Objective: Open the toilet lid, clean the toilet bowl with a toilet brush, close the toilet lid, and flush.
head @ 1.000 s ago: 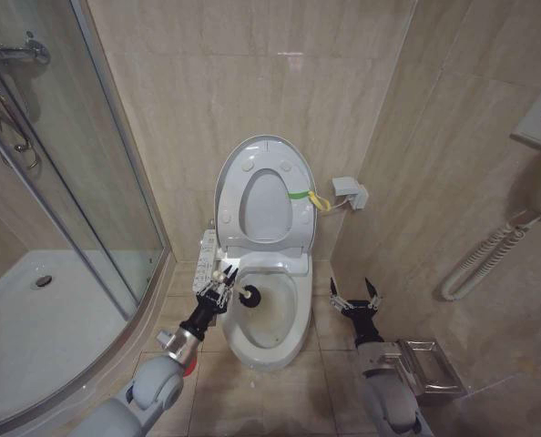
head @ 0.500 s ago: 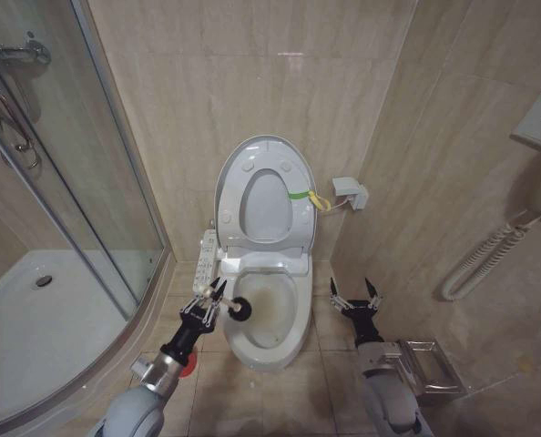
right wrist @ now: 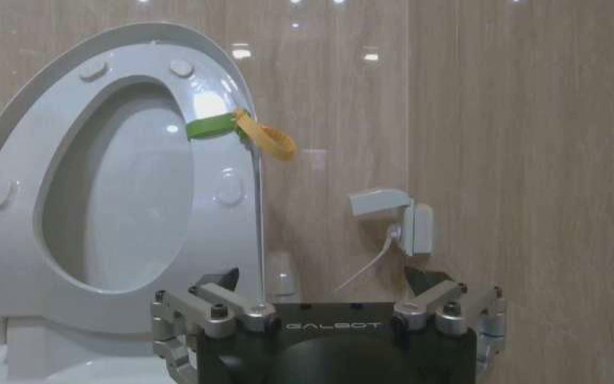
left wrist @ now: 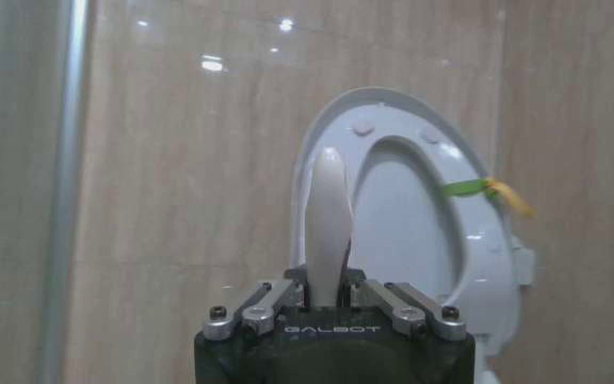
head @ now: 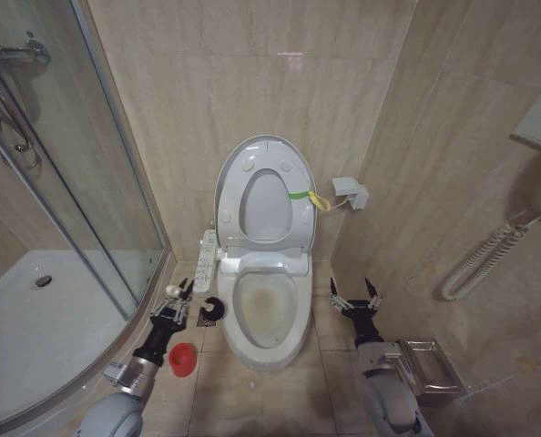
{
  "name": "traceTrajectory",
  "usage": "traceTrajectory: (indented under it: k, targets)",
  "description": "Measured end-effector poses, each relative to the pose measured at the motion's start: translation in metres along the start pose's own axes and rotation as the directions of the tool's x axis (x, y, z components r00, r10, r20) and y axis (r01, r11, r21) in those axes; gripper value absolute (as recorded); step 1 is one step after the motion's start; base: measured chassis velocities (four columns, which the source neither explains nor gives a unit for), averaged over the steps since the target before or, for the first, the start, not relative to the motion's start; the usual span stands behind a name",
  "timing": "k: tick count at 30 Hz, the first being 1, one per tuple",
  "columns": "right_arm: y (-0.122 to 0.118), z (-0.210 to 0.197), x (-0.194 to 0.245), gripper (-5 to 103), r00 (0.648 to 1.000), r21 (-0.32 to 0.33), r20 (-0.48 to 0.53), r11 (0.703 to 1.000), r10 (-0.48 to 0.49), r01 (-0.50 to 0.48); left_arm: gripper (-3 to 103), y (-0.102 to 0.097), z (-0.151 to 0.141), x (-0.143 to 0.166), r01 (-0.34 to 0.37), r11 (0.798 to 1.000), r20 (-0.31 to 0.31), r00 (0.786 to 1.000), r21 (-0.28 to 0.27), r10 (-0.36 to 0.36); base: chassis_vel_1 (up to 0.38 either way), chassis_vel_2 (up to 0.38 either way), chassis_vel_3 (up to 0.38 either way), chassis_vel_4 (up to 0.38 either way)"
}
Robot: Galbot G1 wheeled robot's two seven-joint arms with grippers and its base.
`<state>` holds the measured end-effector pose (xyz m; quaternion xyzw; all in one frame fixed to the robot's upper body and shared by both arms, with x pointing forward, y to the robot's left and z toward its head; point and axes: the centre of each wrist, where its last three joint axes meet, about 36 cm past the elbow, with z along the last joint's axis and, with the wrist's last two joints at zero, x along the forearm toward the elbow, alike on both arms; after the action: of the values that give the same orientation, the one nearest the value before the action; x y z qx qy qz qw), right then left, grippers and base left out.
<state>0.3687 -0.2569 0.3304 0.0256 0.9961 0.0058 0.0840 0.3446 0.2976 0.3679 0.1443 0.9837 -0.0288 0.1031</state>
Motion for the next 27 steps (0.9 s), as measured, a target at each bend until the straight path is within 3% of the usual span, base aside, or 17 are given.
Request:
traceTrajectory:
  k: [8,17,27]
  targets:
    - [0.0,0.0,0.0,100,1.0,0.0,0.0,1.0,0.0,0.0,19,0.0,-0.015,0.019,0.049,0.999,-0.017,0.999,-0.003,-0.05,0.0,0.0,0.0,0.0]
    - [0.0,0.0,0.0,100,1.0,0.0,0.0,1.0,0.0,0.0,19,-0.005,-0.005,0.057,0.107,0.994,-0.061,0.992,-0.005,-0.107,0.0,0.0,0.0,0.0]
    - [0.0,0.0,0.0,100,1.0,0.0,0.0,1.0,0.0,0.0,19,0.023,0.02,0.083,0.199,0.979,-0.073,0.977,-0.036,-0.201,0.0,0.0,0.0,0.0]
